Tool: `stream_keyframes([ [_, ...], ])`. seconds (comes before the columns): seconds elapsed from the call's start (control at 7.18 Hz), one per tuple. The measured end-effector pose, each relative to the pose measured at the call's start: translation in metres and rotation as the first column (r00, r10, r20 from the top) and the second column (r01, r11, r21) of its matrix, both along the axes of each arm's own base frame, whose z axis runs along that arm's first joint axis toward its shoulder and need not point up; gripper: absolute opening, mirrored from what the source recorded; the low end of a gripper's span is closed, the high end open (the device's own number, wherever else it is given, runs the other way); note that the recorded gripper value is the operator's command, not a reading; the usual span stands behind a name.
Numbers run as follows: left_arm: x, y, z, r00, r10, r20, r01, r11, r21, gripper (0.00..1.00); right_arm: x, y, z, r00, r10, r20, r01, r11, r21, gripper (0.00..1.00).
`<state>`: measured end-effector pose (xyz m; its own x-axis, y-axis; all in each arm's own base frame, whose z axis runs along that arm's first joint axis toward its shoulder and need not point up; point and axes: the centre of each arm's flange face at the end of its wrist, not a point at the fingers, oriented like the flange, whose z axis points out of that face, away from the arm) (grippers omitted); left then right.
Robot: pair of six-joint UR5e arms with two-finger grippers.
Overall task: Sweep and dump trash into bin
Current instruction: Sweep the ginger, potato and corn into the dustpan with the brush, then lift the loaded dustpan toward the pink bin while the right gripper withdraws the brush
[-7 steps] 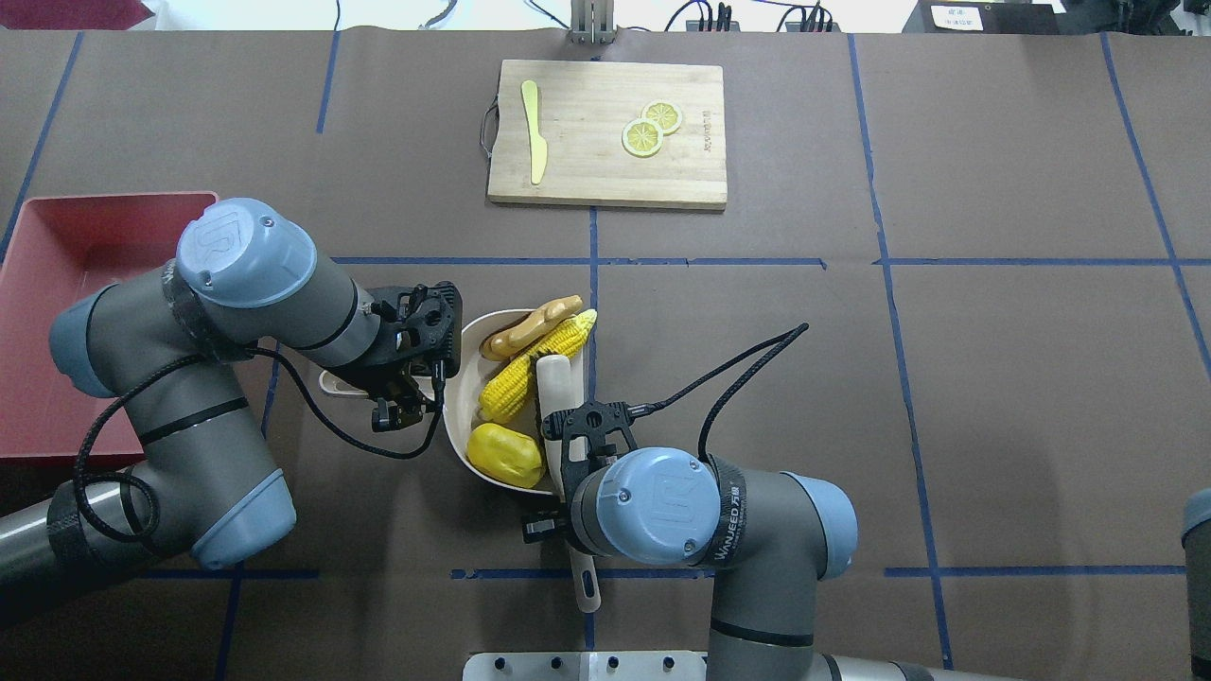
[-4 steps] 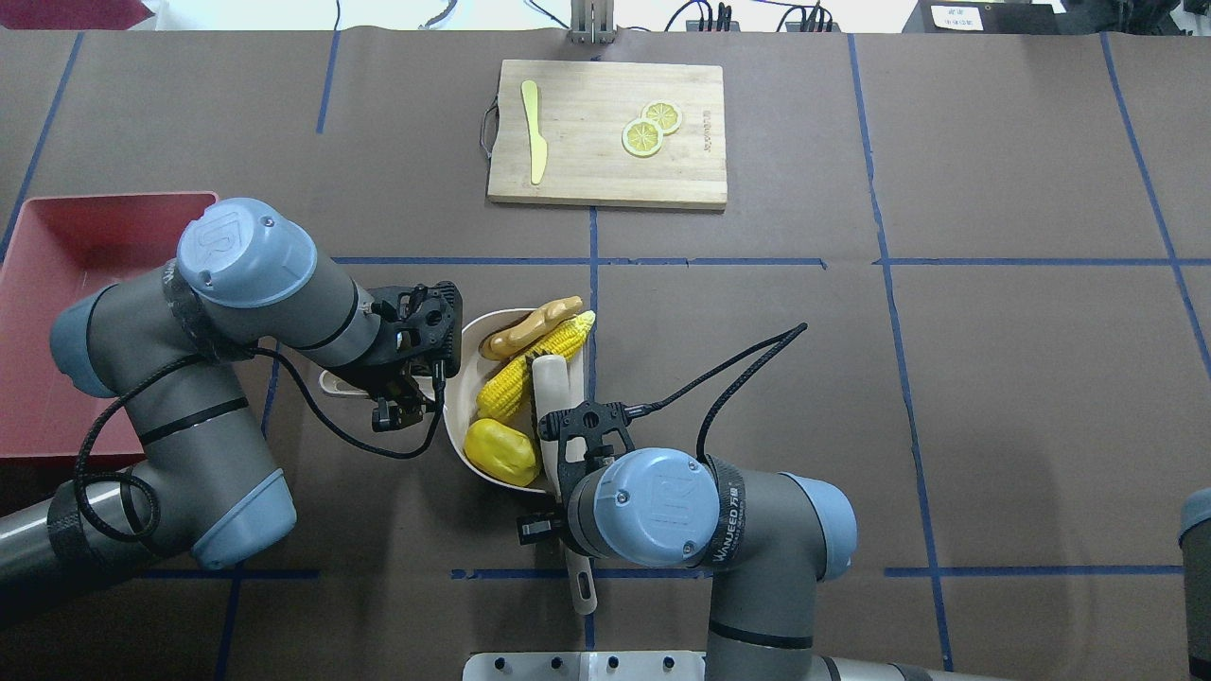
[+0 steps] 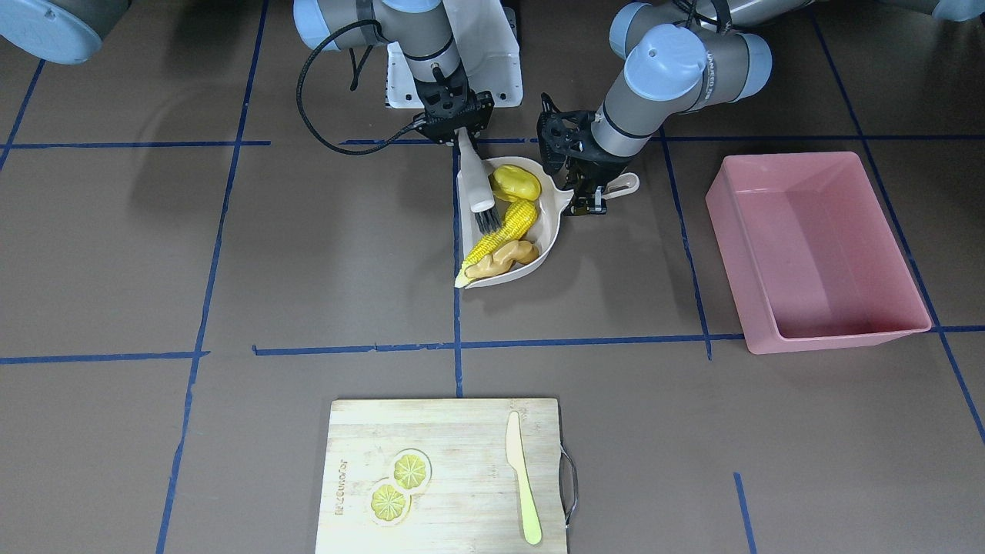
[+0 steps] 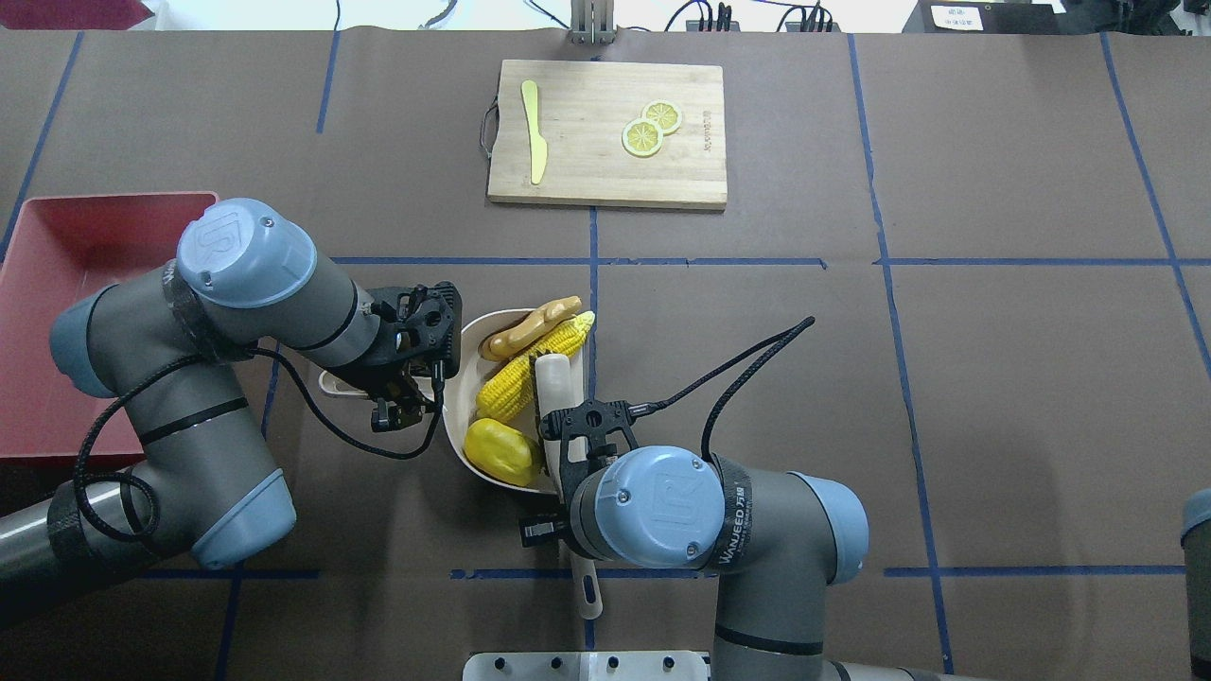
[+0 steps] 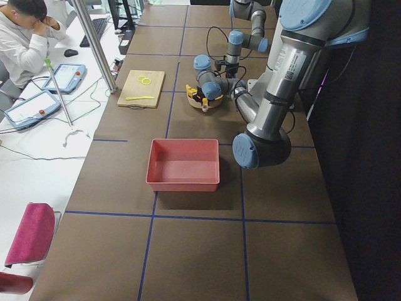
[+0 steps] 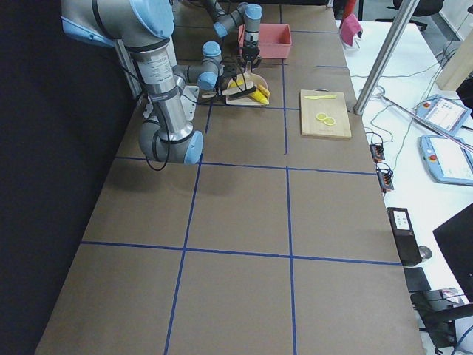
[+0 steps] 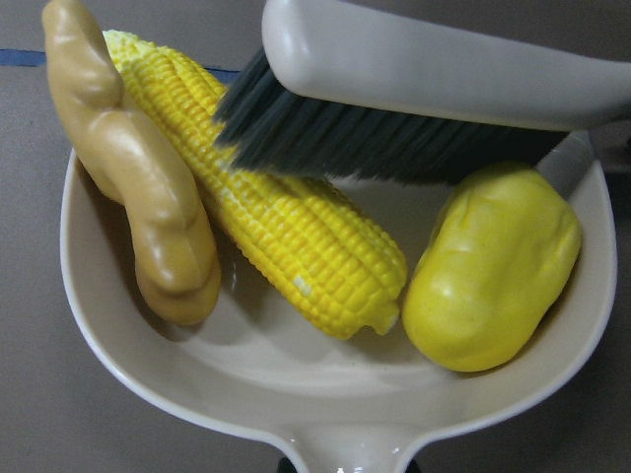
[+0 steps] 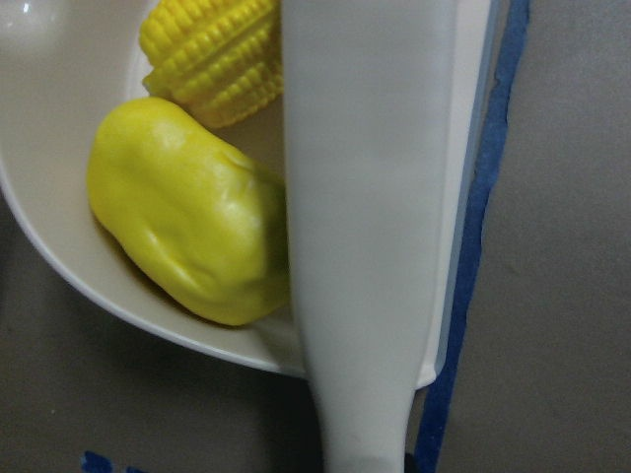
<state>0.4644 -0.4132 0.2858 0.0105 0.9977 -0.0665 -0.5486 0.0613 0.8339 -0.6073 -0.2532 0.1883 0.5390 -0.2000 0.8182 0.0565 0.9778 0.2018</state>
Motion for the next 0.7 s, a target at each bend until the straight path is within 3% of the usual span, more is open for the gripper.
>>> stream_keyframes([
  [0.42, -0.003, 0.0, 0.001, 1.0, -0.001, -0.025, 0.002, 1.0, 0.016, 0.0, 0.029, 0.001, -0.014, 0.999, -0.005, -0.053, 0.004, 1.0, -0.022, 0.0],
  [0.7, -0.006, 0.0, 0.002, 0.998, -0.006, -0.058, 0.008, 1.0, 0.027, 0.0, 0.054, -0.017, -0.015, 0.995, -0.007, -0.103, 0.0, 0.998, -0.066, 0.0],
])
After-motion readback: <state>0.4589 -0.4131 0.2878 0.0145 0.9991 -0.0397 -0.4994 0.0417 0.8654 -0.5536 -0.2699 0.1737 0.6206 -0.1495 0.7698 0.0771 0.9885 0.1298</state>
